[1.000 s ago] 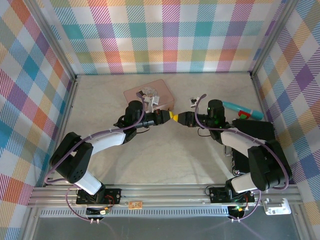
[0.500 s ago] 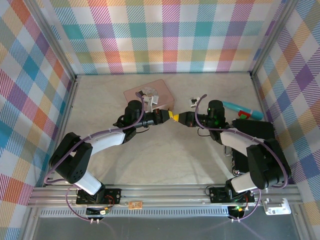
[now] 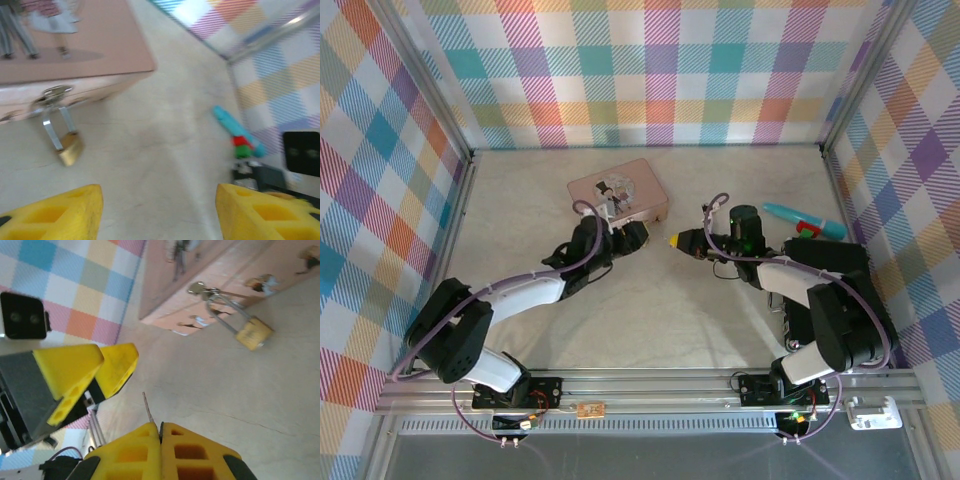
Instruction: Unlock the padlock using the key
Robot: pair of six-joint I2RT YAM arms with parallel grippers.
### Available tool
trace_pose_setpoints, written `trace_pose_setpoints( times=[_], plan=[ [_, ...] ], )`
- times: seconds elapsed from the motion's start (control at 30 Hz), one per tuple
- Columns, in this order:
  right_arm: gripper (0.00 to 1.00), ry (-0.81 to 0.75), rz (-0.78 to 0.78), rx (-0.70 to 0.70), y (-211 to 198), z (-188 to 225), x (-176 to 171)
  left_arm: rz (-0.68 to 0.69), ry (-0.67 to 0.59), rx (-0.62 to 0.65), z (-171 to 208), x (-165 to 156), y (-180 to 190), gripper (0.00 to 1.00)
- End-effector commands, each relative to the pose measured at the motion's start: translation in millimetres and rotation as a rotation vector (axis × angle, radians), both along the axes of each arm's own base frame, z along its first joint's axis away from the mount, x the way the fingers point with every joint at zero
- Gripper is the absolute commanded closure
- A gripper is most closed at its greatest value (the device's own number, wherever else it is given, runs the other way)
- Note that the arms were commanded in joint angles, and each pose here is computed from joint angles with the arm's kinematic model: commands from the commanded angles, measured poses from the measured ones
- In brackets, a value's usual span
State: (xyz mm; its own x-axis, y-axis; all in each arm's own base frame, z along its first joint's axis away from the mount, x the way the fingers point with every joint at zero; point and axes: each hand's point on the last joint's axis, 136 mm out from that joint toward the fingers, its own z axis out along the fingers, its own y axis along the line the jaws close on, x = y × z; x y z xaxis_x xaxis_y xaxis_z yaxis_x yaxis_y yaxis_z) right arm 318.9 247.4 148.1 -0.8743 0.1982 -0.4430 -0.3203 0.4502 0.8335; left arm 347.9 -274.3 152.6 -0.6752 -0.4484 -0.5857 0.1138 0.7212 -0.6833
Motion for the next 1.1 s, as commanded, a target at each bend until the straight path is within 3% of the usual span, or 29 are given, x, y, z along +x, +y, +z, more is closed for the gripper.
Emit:
trace_pose_setpoints(
  times=[0.0,0.17,0.4,0.87,1.07],
  plan=[
    [1.0,0.009,-0.035,-0.066,-7,-16,0,0.21,0.025,0.217,-29,9,18,0.39],
    [1.0,-0.019,-0.036,-0.087,-11,-11,-2,0.288,0.064,0.377,-59,22,9,0.39],
    [1.0,-0.055,-0.053,-0.112,-18,-10,-5,0.341,0.101,0.457,-89,45,-1,0.37],
    [1.0,-0.011,-0.053,-0.064,-31,-16,1,0.326,0.166,0.447,-132,79,-5,0.45],
    [1.0,0.024,-0.053,-0.04,-32,-23,2,0.31,0.175,0.484,-143,84,-2,0.56]
  ],
)
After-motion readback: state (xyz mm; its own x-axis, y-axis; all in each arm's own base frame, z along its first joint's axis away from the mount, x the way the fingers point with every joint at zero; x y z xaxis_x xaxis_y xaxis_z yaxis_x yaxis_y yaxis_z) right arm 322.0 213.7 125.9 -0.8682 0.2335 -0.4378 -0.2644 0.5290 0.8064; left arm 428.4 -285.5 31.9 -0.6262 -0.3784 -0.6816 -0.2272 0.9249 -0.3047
